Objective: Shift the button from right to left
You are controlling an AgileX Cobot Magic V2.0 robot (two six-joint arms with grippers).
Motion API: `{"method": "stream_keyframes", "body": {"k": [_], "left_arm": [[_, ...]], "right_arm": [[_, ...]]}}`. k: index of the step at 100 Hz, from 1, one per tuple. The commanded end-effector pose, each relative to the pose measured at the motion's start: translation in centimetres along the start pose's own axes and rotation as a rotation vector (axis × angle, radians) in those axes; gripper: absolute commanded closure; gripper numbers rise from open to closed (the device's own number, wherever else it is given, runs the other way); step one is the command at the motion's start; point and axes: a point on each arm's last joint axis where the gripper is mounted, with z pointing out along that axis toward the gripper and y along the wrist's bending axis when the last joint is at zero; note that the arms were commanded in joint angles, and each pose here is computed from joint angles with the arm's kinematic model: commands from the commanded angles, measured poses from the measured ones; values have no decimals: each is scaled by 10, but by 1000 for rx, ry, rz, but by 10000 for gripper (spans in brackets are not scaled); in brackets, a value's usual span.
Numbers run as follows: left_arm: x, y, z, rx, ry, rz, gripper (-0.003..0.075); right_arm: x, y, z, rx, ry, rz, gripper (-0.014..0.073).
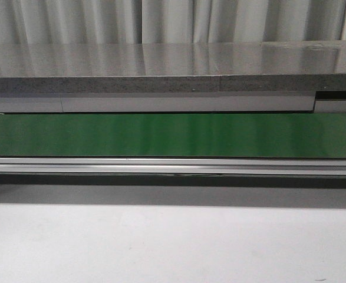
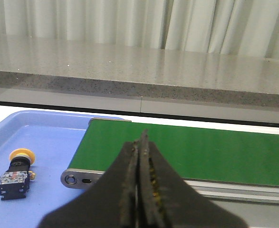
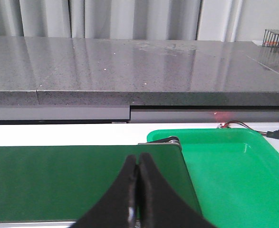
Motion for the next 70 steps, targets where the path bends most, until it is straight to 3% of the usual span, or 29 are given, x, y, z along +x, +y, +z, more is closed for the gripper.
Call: {"method": "stream_keyframes", "body": {"k": [1,37,48,57,70], "left_arm": [[7,1,-1,0,-58,-10,741],[7,1,-1,0,-58,-10,741],[7,1,-1,0,-58,-10,741],[7,1,-1,0,-58,-10,741],[7,1,-1,0,-58,-10,741]], "right_arm": [[-15,1,0,-3,-89,-17,661],[-11,0,1,-1,-83,-31,661],[-9,3,-3,-35,-147,-30,661],[-1,5,-8,-79,-220,-26,661],[24,6,-10,-111,-211,7,661]]}}
